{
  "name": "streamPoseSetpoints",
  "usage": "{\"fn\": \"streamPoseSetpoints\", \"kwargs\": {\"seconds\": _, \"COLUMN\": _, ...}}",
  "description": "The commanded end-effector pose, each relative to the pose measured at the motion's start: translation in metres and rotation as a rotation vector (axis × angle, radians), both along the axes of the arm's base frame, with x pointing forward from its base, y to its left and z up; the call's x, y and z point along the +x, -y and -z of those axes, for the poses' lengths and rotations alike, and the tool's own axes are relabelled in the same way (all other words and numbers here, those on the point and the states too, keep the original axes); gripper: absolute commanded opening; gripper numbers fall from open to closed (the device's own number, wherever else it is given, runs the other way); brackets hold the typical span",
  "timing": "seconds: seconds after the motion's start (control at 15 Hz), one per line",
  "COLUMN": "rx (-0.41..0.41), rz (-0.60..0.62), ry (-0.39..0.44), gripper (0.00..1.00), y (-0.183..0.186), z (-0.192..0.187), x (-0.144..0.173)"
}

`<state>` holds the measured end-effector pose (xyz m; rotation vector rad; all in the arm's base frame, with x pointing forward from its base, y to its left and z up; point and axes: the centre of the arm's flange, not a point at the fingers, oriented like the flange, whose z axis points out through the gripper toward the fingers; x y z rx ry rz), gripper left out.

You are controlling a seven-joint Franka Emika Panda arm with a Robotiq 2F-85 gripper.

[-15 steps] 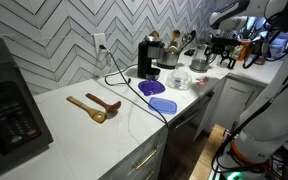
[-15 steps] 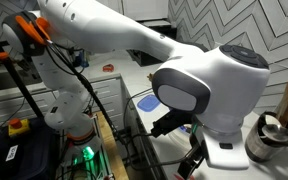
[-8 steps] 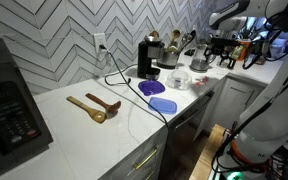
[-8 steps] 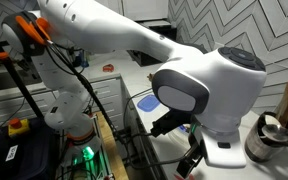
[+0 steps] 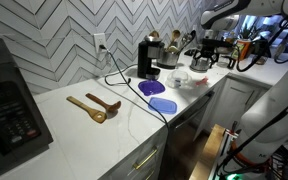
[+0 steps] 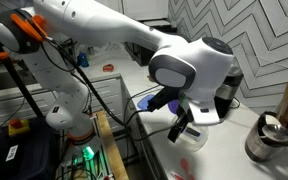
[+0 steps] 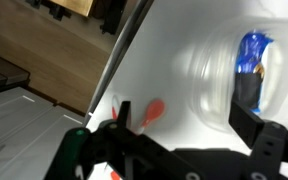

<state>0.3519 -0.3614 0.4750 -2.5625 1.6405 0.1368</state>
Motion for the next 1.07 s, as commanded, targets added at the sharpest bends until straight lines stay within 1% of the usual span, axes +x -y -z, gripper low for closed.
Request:
{"fn": "streamPoseSetpoints", "kwargs": {"seconds": 0.0, "rx": 0.099, "rz": -0.112, "ry": 0.016, "gripper": 1.00, "y": -0.070, "z": -0.004, "x": -0.013}}
{"fn": "streamPoseSetpoints", "kwargs": {"seconds": 0.2, "rx": 0.163, "rz": -0.224, "ry": 0.027, "gripper": 1.00, "y": -0.117, "z": 0.004, "x": -0.007}}
{"fn": "streamPoseSetpoints", "kwargs": {"seconds": 0.4, "rx": 0.196, "rz": -0.314, "ry": 0.039, "gripper": 1.00, "y": -0.155, "z": 0.020, "x": 0.004}}
{"fn": "streamPoseSetpoints", "kwargs": {"seconds": 0.6, "rx": 0.230, "rz": -0.389, "ry": 0.034, "gripper": 1.00, "y": -0.186, "z": 0.033, "x": 0.015}}
{"fn": "streamPoseSetpoints", "kwargs": {"seconds": 0.67, "rx": 0.207, "rz": -0.352, "ry": 0.006, "gripper": 1.00, "y": -0.169, "z": 0.024, "x": 0.020}}
{"fn": "streamPoseSetpoints", "kwargs": {"seconds": 0.8, "rx": 0.207, "rz": -0.365, "ry": -0.002, "gripper": 1.00, "y": -0.175, "z": 0.026, "x": 0.023}}
{"fn": "streamPoseSetpoints", "kwargs": {"seconds": 1.0, "rx": 0.205, "rz": -0.357, "ry": 0.003, "gripper": 1.00, "y": -0.171, "z": 0.024, "x": 0.022}}
